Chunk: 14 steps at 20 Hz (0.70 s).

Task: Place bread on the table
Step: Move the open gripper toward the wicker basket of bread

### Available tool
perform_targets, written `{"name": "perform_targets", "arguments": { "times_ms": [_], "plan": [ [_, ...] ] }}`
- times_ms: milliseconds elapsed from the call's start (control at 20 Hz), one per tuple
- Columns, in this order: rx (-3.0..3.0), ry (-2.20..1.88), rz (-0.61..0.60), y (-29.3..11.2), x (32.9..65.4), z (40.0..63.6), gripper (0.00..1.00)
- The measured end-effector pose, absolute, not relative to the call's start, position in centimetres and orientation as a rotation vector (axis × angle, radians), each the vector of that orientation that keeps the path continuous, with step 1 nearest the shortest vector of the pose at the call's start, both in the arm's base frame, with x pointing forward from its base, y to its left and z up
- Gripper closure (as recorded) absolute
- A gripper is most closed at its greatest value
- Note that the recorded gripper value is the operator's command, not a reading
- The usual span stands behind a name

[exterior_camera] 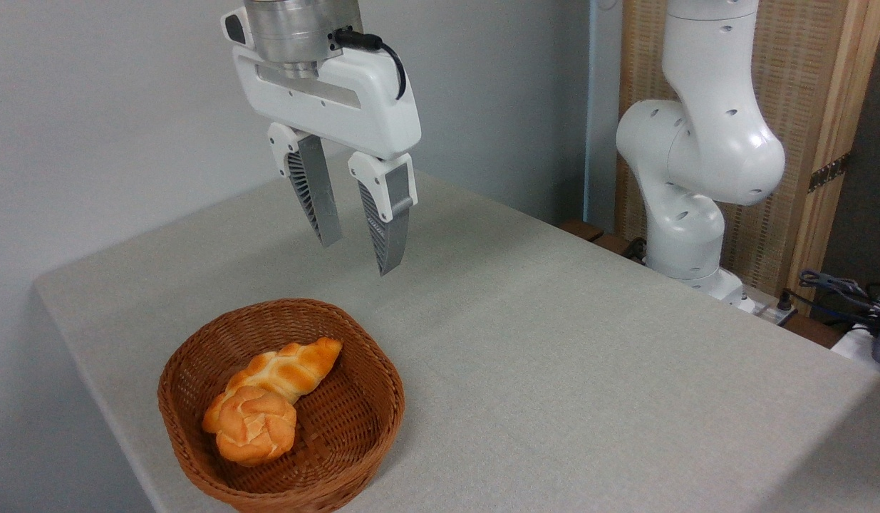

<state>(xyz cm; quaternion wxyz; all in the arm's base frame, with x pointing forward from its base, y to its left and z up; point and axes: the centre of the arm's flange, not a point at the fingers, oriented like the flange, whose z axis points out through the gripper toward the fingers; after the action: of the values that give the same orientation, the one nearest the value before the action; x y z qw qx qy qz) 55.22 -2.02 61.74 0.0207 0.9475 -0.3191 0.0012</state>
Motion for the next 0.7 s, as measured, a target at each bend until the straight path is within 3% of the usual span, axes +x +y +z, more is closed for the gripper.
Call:
{"name": "perform_targets", "arguments": {
  "times_ms": [700],
  "plan": [
    [2.938, -0.993, 0.009, -2.11, 55.11, 61.94, 0.0]
  ]
}}
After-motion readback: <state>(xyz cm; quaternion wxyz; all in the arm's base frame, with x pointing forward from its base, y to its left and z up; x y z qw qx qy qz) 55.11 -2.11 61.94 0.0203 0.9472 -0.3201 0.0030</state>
